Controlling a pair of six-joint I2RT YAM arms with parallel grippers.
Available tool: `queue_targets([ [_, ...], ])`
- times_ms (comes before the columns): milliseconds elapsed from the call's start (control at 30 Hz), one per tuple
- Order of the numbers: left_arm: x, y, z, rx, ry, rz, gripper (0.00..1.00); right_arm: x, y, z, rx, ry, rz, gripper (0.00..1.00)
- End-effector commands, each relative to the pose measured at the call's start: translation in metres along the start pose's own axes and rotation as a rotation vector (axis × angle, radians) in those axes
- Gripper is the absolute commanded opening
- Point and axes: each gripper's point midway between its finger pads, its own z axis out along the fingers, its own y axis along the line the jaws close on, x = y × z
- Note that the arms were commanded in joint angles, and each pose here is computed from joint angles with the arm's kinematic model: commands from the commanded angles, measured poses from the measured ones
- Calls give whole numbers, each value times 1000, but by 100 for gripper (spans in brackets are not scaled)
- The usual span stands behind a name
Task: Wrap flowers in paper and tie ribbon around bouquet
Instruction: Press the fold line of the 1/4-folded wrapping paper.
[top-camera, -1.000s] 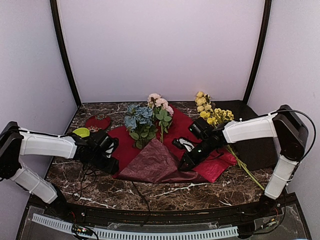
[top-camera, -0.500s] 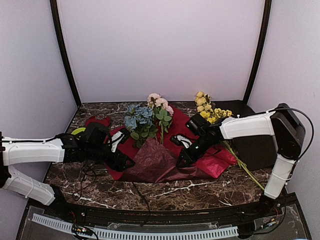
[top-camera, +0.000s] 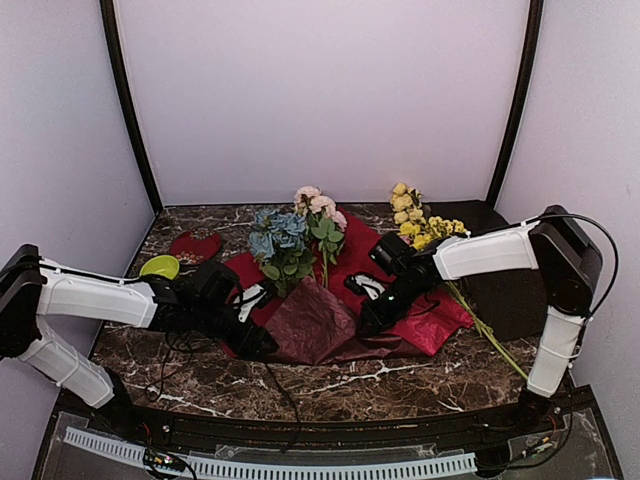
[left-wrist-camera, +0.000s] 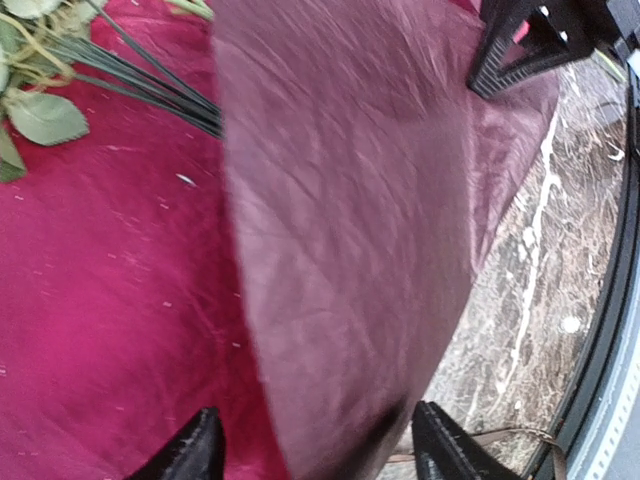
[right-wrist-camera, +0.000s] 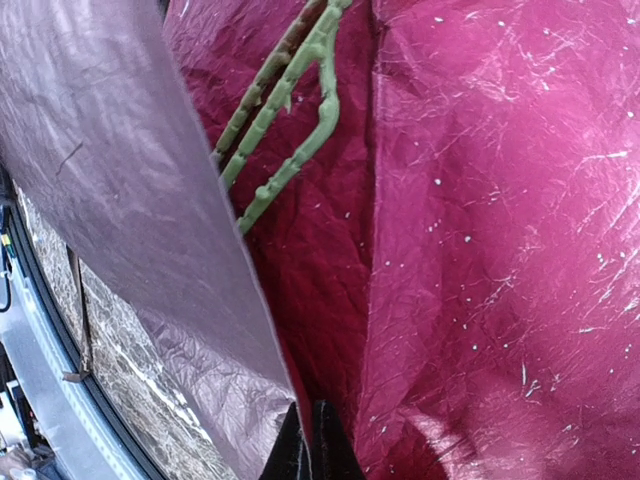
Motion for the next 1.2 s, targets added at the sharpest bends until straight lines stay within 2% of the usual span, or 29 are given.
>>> queue_targets([
  [0,14,-9,7,54,34,8,61,-10,-6,-7,29,-49,33,0],
  [100,18,-10,10,66,54,8,48,-8,-7,-6,30,-52,49,0],
  [200,21,-7,14,52,75,12,24,-7,-10,-8,44,-55,53,0],
  [233,22,-5,15,44,83,13,14,-5,-9,-8,42,-51,51,5],
  [300,23,-2,18,24,99,13,1,0,-3,-9,10,-42,51,14],
  [400,25,7,22,-21,125,14,0,17,7,-10,-61,-18,49,31],
  [467,27,12,25,-45,140,16,0,31,9,-13,-76,-4,51,38],
  [600,27,18,27,-77,149,24,0,54,7,-17,-82,19,65,43],
  [700,25,18,27,-78,143,30,0,64,20,-21,-161,23,74,45],
  [767,25,18,26,-82,145,30,0,68,23,-21,-187,20,90,43],
  [800,25,19,26,-88,148,30,0,71,22,-21,-188,22,102,39],
  [900,30,22,25,-103,165,30,0,83,14,-15,-166,45,145,19],
  [1000,33,24,25,-114,170,15,0,94,-2,-13,-94,63,201,5],
  [1067,35,24,25,-111,176,8,0,95,-9,-18,-67,44,224,1],
  [1167,40,26,27,-122,199,-16,0,101,-15,-15,-53,55,253,0],
])
